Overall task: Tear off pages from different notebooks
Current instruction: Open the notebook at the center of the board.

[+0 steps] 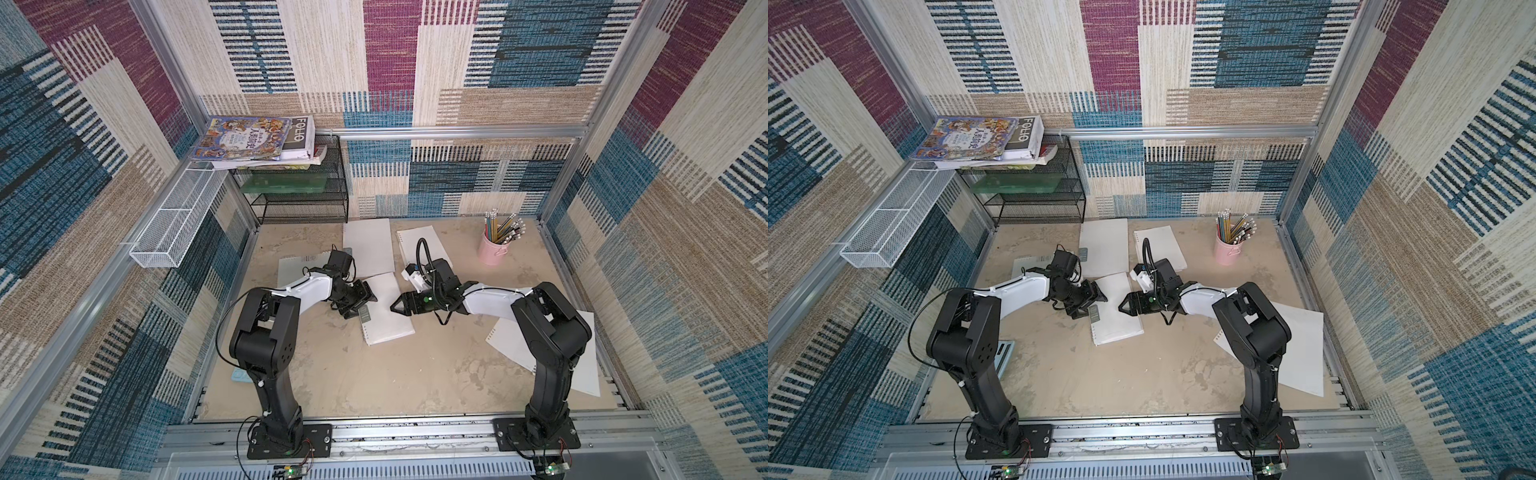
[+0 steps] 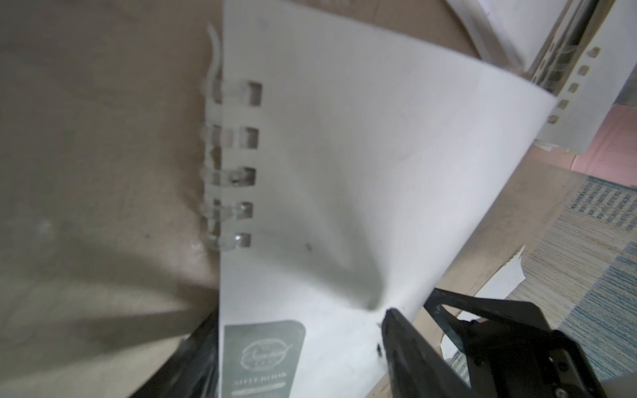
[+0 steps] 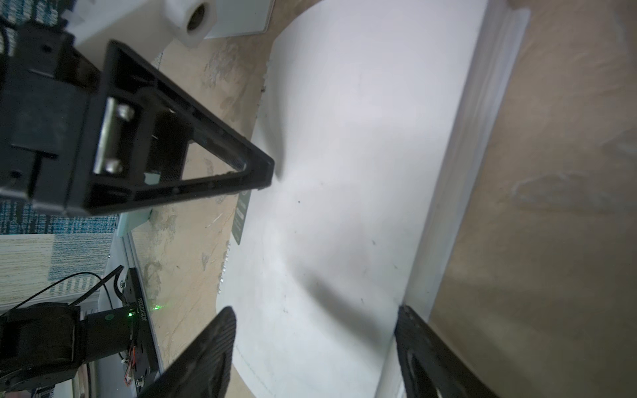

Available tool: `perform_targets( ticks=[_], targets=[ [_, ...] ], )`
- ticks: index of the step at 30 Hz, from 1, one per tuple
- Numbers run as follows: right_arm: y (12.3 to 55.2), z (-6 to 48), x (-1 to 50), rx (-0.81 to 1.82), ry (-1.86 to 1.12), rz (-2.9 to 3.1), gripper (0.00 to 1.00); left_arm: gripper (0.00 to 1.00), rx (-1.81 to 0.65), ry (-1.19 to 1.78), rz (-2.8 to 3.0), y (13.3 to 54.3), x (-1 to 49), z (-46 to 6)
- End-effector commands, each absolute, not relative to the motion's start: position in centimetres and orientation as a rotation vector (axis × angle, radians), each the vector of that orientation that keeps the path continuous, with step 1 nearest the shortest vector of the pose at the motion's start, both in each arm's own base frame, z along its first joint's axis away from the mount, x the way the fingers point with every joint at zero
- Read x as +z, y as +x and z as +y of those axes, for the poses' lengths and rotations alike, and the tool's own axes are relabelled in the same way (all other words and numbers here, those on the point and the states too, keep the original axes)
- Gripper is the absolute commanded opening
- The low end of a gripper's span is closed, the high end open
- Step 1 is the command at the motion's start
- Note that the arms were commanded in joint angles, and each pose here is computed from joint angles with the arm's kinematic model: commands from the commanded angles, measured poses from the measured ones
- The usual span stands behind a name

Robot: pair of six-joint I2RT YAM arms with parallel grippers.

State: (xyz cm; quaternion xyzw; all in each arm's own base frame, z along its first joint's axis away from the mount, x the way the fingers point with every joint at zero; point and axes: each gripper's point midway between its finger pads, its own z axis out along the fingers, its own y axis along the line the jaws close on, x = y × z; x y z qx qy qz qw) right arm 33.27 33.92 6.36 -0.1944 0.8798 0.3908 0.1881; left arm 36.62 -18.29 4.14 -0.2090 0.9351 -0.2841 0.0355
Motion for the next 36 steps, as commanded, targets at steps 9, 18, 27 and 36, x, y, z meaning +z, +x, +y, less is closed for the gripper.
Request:
perform_targets(
  ticks=[9,18,27,36],
  targets=[
    [31.9,35.5,13.9,1.355,-0.609,2.256,0.74,0.73,-1.156,-0.571,2.782,37.7,5.3,-21.5],
    [31.0,36.7,15.1,1.316,-0.728,2.225,0.74,0.92,-1.296,-0.549,2.729,37.1,5.2,-22.2],
    [30.8,38.8,14.2,1.3,-0.81,2.244,0.73,0.99,-1.436,-0.695,2.564,37.2,5.4,-19.5],
    [31.8,39.5,13.6,1.291,-0.805,2.255,0.73,0.99,-1.578,-0.663,2.416,39.1,8.5,-19.9]
  ],
)
